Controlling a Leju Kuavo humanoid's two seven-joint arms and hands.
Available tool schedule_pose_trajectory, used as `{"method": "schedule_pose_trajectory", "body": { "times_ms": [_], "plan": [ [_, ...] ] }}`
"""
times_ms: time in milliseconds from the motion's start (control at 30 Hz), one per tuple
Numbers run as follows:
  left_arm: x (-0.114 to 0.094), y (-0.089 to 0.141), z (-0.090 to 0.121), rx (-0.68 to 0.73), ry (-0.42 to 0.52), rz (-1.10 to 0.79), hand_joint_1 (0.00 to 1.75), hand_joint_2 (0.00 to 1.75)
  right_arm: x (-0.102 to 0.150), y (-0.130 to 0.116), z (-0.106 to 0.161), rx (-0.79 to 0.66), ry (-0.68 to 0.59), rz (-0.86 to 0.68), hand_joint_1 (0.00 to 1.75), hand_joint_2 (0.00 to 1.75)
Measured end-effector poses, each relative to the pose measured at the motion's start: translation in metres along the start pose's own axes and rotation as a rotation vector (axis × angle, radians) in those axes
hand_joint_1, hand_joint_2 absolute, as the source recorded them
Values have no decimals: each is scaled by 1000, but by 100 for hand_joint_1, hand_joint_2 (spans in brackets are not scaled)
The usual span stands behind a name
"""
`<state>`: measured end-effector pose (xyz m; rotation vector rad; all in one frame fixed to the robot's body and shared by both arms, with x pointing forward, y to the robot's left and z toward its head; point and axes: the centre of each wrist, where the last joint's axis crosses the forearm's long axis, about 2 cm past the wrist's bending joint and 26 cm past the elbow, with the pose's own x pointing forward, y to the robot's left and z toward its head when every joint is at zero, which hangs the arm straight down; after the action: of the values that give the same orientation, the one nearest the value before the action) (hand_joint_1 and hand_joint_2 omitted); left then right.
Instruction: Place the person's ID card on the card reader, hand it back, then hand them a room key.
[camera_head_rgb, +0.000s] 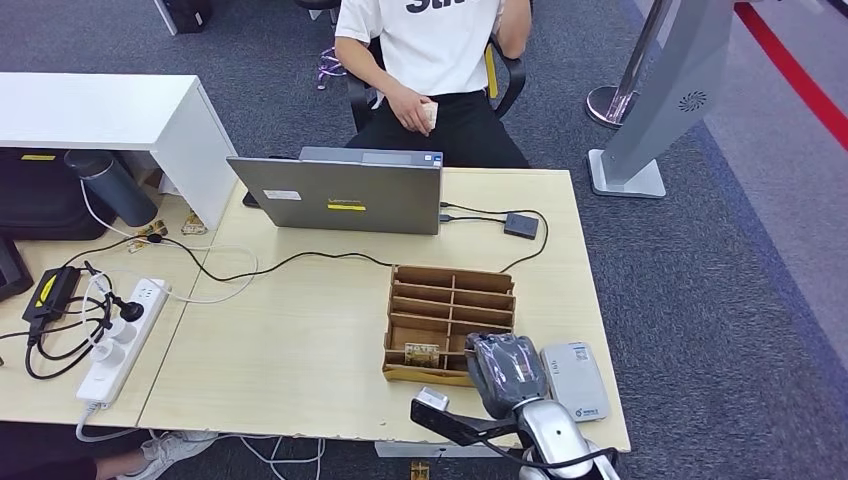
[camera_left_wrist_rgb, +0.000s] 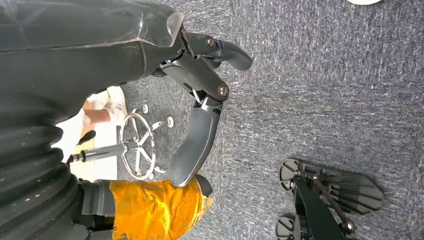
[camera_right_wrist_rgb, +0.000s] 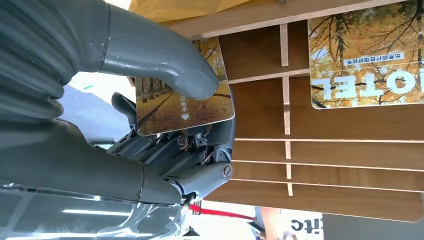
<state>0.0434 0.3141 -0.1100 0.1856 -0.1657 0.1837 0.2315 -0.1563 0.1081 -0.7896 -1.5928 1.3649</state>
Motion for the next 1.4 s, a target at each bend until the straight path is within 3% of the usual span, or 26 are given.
{"method": "schedule_pose_trajectory", "body": {
  "times_ms": [200, 367, 633, 767, 900, 1033, 1200, 1400],
  "plan": [
    [0, 0, 0, -3, -1, -4, 0, 175, -2, 0, -1, -14, -4, 9, 166, 175],
    [0, 0, 0, -9, -2, -17, 0, 175, -3, -10, -4, -121, -48, 29, 174, 175],
    [0, -1, 0, -18, -1, -38, 0, 175, 0, -72, -19, -383, -138, -6, 175, 175],
    [0, -1, 0, -19, 3, -41, 0, 175, 4, -102, -29, -427, -191, -110, 175, 175],
    [0, -1, 0, -19, 3, -41, 0, 175, 8, -118, -32, -466, -214, -133, 175, 175],
    [0, -1, 0, -18, 3, -41, 0, 175, 10, -122, -33, -473, -233, -162, 175, 175],
    [0, 0, 0, -22, 2, -46, 0, 175, 15, -135, -44, -431, -343, -346, 175, 175],
    [3, 6, -1, -33, -5, -73, 0, 175, 33, -167, -83, -327, -418, -457, 175, 175]
  ]
}}
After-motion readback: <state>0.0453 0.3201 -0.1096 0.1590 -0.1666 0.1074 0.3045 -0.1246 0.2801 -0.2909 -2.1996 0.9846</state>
